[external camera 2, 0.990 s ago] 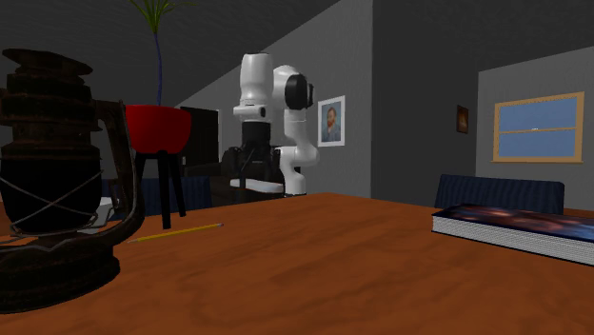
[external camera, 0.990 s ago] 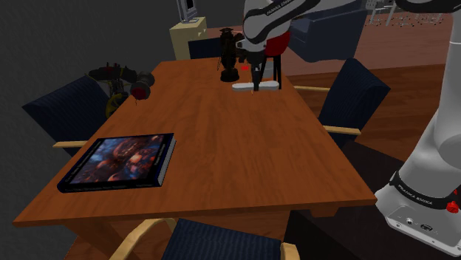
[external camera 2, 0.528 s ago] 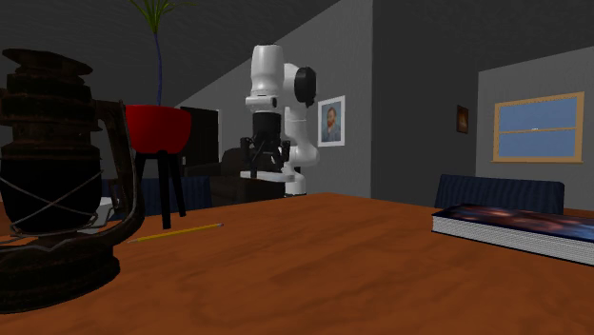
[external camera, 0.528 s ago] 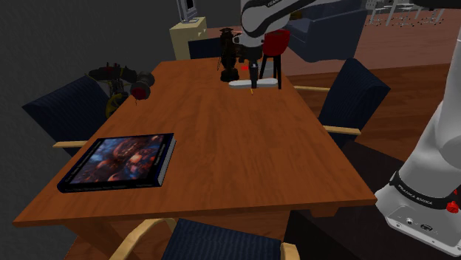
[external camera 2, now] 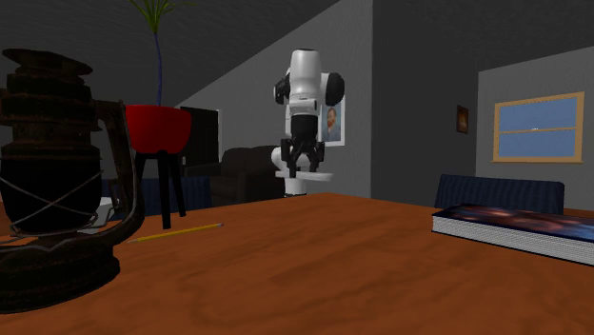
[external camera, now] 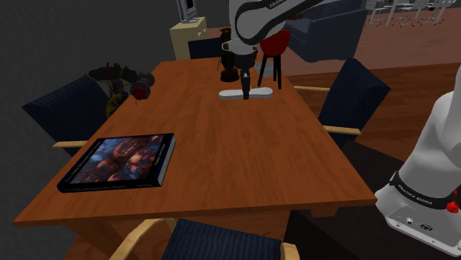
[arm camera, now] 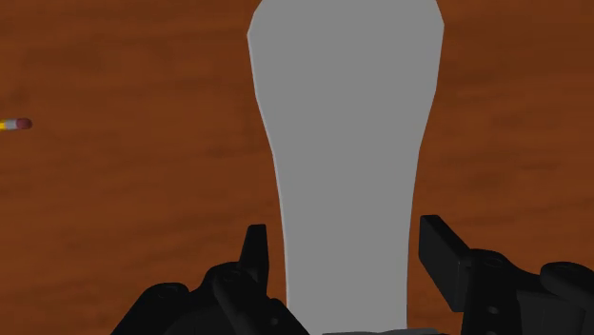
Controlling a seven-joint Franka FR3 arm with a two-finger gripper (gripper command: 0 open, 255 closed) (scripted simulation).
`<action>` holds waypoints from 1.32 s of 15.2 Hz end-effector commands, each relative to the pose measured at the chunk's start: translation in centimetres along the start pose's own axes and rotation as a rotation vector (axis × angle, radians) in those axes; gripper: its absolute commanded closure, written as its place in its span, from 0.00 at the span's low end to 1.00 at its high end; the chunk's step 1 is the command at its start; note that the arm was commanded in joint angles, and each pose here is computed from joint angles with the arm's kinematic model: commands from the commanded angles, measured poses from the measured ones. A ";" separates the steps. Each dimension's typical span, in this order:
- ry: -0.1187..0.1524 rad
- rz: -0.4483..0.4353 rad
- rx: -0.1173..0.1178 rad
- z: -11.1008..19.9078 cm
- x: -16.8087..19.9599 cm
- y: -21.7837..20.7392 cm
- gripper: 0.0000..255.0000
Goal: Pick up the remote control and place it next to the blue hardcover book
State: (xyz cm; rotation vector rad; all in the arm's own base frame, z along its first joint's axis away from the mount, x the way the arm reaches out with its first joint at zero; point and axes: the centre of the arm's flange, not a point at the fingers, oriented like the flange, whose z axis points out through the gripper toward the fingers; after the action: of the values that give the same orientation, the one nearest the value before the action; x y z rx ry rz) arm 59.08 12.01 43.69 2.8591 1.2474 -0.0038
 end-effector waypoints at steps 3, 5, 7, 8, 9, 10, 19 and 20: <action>0.000 0.002 0.000 -0.3 2.0 -4.7 1.00; 0.000 0.002 0.000 -0.4 3.0 -7.2 1.00; 0.000 0.002 0.000 -0.4 4.0 -9.6 1.00; 0.000 0.002 0.000 -0.5 4.5 -10.8 1.00; 0.000 0.002 0.000 -0.5 5.0 -12.1 1.00; 0.000 0.002 0.000 -0.5 5.5 -13.3 1.00; 0.000 0.002 0.000 -0.9 10.1 -24.2 1.00; 0.000 0.002 0.000 -0.9 10.6 -25.4 1.00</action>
State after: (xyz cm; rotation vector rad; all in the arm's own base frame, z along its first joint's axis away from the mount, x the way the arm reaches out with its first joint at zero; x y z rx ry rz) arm 48.39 35.70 44.13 2.8591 1.2466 -0.0039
